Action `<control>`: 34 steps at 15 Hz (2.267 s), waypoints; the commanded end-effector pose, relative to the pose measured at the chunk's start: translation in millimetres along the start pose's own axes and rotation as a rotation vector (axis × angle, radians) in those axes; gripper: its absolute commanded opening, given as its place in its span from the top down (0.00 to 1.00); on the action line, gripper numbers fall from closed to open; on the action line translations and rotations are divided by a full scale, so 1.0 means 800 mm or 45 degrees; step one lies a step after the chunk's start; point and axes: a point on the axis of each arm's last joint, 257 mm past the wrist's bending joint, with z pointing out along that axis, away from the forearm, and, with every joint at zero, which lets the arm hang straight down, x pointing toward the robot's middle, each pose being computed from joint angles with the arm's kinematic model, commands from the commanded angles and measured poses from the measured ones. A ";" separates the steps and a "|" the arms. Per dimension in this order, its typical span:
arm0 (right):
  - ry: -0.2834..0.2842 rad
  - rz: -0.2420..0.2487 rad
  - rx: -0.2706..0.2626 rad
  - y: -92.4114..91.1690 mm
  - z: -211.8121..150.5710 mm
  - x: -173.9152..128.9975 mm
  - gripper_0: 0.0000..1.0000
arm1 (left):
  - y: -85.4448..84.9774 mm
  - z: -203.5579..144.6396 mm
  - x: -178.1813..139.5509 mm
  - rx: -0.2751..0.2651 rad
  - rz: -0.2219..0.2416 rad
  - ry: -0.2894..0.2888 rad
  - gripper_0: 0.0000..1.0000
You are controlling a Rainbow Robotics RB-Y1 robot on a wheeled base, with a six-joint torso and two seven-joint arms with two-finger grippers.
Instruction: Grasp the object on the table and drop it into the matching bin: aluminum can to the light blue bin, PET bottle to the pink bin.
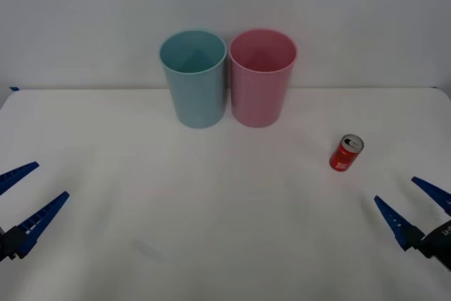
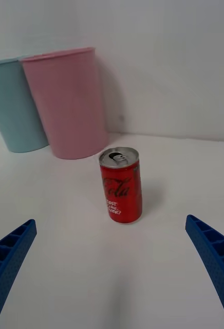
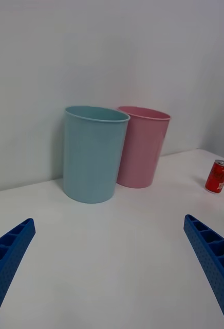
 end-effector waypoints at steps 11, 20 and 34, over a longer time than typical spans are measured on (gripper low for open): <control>0.044 -0.003 0.139 -0.010 0.096 0.047 0.00 | 0.000 0.000 0.000 0.000 0.000 0.000 0.00; 0.057 -0.025 0.175 -0.023 0.170 0.054 0.00 | 0.000 0.000 0.000 0.000 0.000 0.000 0.00; 0.056 -0.049 0.176 -0.020 0.218 0.049 1.00 | 0.000 0.000 0.000 0.000 0.000 0.000 0.00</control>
